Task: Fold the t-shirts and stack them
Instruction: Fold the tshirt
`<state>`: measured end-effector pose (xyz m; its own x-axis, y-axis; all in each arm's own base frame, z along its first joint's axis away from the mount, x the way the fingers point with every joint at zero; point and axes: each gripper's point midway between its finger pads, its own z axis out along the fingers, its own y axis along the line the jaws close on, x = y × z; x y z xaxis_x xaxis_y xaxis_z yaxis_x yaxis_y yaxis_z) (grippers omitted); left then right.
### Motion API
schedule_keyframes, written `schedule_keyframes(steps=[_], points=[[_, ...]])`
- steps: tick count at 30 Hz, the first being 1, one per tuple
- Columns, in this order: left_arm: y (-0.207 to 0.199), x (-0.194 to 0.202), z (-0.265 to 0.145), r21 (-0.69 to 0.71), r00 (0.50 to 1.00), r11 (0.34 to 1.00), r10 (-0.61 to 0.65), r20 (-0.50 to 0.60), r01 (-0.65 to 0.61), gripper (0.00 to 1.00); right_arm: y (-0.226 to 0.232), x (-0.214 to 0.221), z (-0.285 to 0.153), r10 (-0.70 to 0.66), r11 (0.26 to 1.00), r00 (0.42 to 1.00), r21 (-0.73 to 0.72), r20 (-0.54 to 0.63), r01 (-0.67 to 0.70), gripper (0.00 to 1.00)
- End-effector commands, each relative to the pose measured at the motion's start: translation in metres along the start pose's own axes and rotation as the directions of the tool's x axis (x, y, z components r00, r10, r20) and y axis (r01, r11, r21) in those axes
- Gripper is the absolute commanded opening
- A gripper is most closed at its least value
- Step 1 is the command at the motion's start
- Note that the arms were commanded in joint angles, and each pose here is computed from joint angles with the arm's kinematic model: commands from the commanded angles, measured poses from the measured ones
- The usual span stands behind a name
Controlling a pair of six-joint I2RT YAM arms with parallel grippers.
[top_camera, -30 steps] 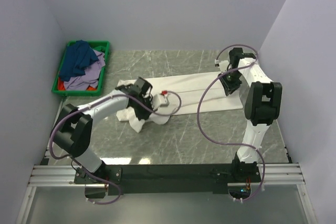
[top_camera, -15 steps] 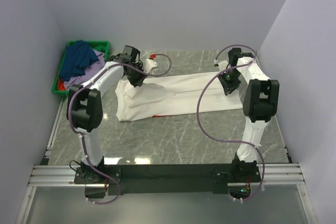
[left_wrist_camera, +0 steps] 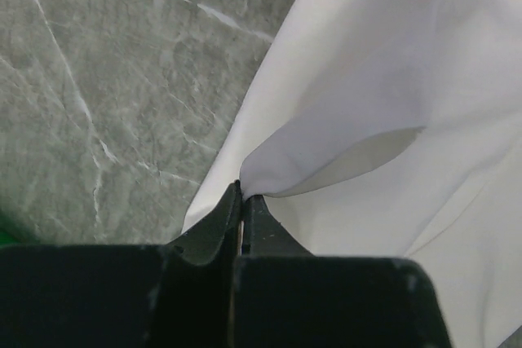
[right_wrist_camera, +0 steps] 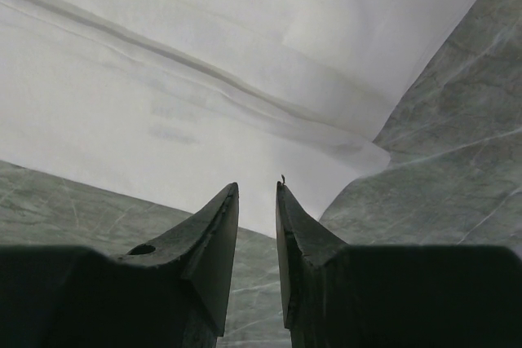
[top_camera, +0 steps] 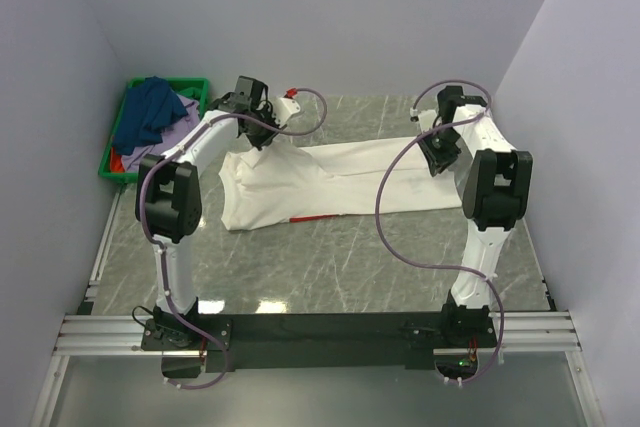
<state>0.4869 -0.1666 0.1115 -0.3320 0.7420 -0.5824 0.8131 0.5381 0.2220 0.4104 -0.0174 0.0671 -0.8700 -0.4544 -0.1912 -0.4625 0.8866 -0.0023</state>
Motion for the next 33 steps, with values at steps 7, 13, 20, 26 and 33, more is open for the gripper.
schedule_keyframes(steps=[7,13,20,26,33], points=[[-0.017,-0.026,-0.019,-0.069,0.996,0.994,0.091,0.011,-0.09,0.03,-0.006,-0.001,-0.004,-0.005,1.0,1.0,0.001,0.005,0.005,0.33],[-0.063,-0.02,-0.023,0.026,1.0,1.0,0.008,-0.027,-0.007,0.05,-0.005,0.001,-0.005,-0.013,1.0,1.0,0.002,0.0,0.013,0.33],[-0.134,0.019,-0.025,0.266,0.989,0.962,-0.03,-0.141,0.067,0.21,-0.002,0.005,-0.003,-0.013,1.0,1.0,-0.011,-0.002,0.013,0.33],[-0.125,0.015,-0.036,0.298,0.987,0.945,-0.106,-0.12,0.137,0.5,0.003,0.0,-0.003,-0.013,0.999,1.0,-0.048,0.002,0.013,0.34],[-0.096,0.004,-0.053,0.276,0.976,0.936,-0.218,-0.026,0.217,0.5,0.007,-0.019,-0.008,0.005,0.997,0.999,-0.072,0.047,-0.002,0.33]])
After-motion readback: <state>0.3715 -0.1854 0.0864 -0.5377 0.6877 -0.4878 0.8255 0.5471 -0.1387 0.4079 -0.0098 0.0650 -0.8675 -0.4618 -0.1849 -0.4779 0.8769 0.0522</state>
